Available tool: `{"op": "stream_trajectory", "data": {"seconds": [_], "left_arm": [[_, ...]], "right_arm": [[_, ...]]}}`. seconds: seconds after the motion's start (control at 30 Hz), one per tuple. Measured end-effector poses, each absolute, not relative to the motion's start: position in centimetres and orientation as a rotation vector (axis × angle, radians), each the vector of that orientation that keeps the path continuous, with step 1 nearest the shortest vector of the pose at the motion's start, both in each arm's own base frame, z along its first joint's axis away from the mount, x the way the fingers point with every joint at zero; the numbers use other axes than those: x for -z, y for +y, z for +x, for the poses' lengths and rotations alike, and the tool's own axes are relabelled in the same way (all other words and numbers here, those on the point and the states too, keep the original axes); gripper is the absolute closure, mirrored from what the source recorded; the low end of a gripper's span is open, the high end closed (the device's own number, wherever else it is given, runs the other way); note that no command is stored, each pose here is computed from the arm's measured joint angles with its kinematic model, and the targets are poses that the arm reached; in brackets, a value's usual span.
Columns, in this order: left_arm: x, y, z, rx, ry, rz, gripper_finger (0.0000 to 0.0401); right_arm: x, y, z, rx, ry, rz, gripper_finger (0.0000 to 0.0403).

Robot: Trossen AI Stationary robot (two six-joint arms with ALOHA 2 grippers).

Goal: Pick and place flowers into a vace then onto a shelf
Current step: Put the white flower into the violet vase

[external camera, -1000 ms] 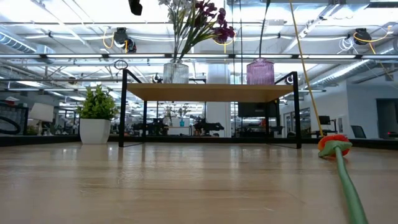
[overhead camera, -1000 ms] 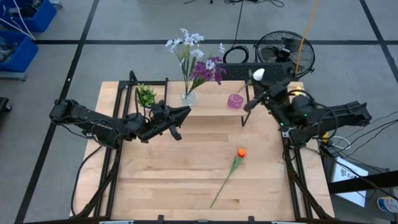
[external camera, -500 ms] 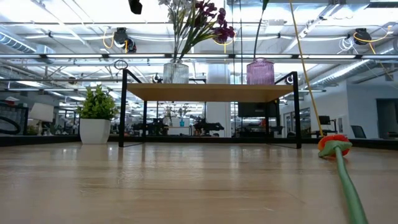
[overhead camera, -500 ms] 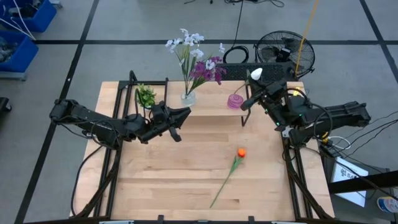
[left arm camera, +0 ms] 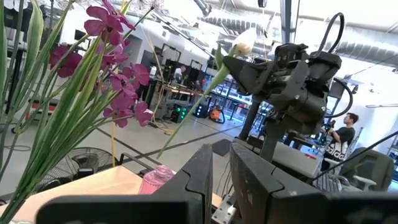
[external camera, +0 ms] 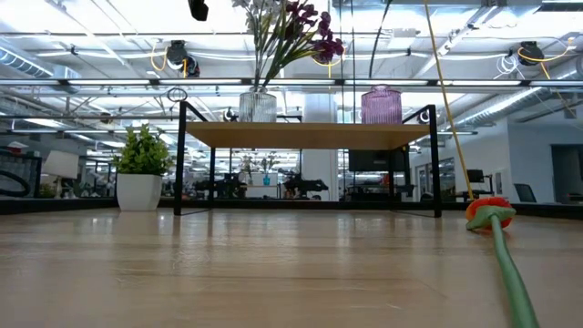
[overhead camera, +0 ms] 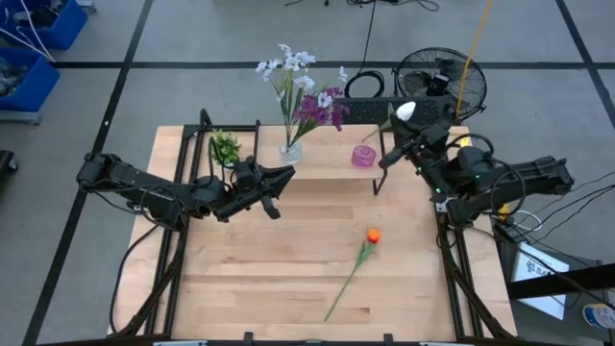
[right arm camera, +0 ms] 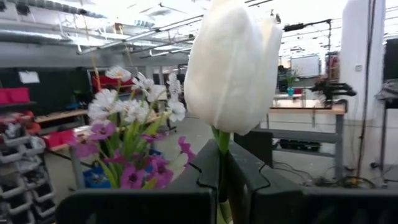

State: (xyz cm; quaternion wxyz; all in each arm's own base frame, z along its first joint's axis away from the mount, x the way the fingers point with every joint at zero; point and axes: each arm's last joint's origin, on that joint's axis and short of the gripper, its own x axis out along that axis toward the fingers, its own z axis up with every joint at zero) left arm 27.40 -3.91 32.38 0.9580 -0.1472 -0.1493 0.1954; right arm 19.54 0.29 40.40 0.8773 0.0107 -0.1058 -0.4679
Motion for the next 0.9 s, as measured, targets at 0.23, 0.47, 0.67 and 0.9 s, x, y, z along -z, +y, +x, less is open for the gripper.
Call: {"op": "stream_trajectory", "data": {"seconds": [0.23, 0.47, 0.67, 0.9], "left_arm": [[-32.4, -3.9, 27.4, -0.4, -0.298, -0.275, 0.0339], [-32.4, -3.9, 27.4, -0.401, -0.298, -0.273, 0.0339], [-32.4, -3.9, 27.4, -0.401, -0.298, -0.273, 0.0339], [-32.4, -3.9, 27.4, -0.401, -0.298, -0.274, 0.0339]], "right_arm": [[-39.9, 1.2, 19.3, 1.056, -0.133, -0.001, 0.0399], [-39.8, 1.7, 19.2, 1.04, -0.133, 0.015, 0.0399], [-39.8, 1.7, 19.2, 1.037, -0.134, 0.016, 0.0399], [-39.4, 1.7, 19.4, 1.035, -0.084, -0.031, 0.0399]]}}
